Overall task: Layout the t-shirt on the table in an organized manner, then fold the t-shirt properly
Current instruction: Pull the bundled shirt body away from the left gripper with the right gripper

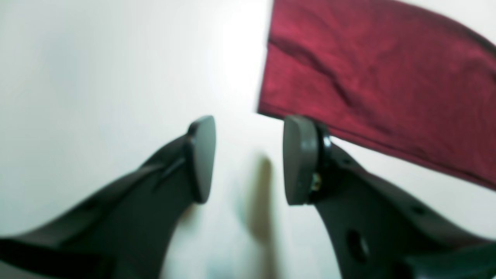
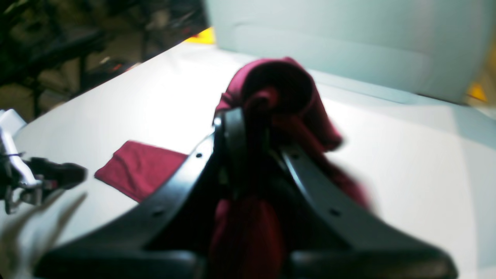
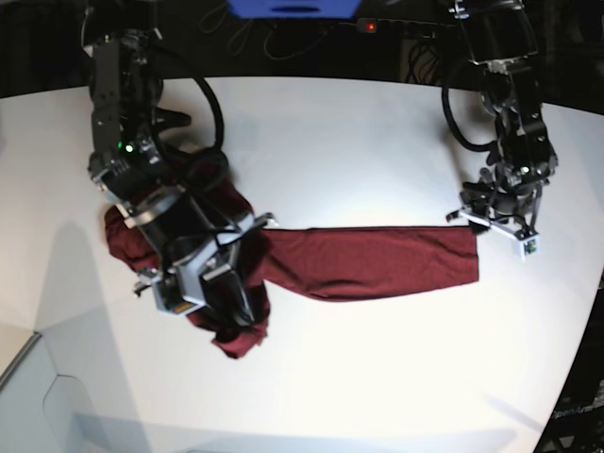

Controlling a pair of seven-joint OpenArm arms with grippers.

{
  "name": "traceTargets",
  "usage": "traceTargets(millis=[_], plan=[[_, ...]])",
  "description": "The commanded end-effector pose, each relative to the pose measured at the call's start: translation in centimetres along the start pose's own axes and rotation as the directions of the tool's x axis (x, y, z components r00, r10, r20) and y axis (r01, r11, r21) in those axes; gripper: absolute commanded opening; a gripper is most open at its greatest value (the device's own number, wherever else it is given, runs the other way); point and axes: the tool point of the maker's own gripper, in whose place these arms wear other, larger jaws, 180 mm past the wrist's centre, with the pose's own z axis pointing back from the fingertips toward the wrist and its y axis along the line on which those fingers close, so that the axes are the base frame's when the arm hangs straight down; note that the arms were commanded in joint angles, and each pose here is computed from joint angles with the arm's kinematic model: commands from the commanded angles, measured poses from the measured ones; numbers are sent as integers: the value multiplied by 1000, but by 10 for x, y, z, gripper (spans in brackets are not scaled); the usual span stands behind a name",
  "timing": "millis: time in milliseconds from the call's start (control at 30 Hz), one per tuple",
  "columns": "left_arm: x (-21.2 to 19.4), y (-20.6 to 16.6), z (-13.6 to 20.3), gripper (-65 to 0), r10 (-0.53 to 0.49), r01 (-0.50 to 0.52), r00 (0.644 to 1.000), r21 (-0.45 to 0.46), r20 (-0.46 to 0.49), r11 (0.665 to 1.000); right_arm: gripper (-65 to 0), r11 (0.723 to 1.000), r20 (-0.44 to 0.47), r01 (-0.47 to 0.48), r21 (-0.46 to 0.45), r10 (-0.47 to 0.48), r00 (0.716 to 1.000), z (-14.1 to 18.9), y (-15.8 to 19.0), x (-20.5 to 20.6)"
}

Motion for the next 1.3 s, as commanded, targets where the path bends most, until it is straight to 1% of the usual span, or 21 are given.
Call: traceTargets(millis=[0,67,100,167,233,333,467,533,600,667,767,867,933,1033,1067,1100,1167,1233,1267], plan=[[19,3,7,-375,-17,16,998,7,60,1000,-650,1000,122,-4,14,2,992,-4,4,35],[26,3,12,-375,-29,28,996,9,82,1000,-650,999,151,17,29,-21,988,-10,13,44],[26,6,15,-375,-37,36,996,13,85,999,-650,998,156,25,62,-34,987,-14,26,47],[28,5,19,-375,-43,42,995,13,95,999,-650,989,167,7,145,-31,985,-21,56,55],[33,5,23,-375,-49,47,992,13,114,999,-650,981,181,-4,192,-31,983,-23,74,61],[33,20,25,-375,-54,50,992,40,116,998,-650,974,200,15,226,-62,978,-27,89,70],[38,18,19,-375,-33,30,992,34,119,999,-650,977,194,29,209,-71,978,-26,84,66],[50,8,12,-375,-12,11,991,14,132,1000,-650,985,172,56,165,-85,981,-24,69,56],[56,-16,1,-375,17,-12,991,-34,129,999,-650,990,154,77,120,-95,983,-19,55,46],[58,-36,-12,-375,27,-20,994,-66,106,998,-650,993,128,95,67,-103,986,-13,38,34],[50,-67,-41,-375,33,-29,999,-114,31,993,-650,994,86,108,-16,-106,991,-1,10,15],[38,-81,-69,-375,3,0,1000,-120,24,993,-650,990,40,109,-89,-105,994,17,-12,-5],[32,-76,-84,-375,-38,42,998,-95,40,995,-650,985,14,92,-145,-91,996,29,-33,-14],[34,-58,-103,-375,-147,150,986,-37,74,988,-650,971,-5,75,-229,-78,997,45,-63,-20],[39,-46,-108,-375,-183,184,979,-7,92,983,-650,962,-22,69,-263,-77,997,53,-74,-26],[47,-34,-112,-375,-216,215,970,20,112,976,-650,951,-32,55,-305,-68,997,63,-89,-28],[67,-17,-116,-372,-245,238,957,60,155,969,-650,931,-40,46,-363,-65,997,77,-108,-30],[89,-2,-116,-371,-259,244,944,96,203,965,-650,916,-45,42,-400,-65,997,86,-120,-32],[108,-1,-115,-371,-265,246,934,107,241,963,-650,909,-55,41,-416,-70,996,92,-123,-36]])
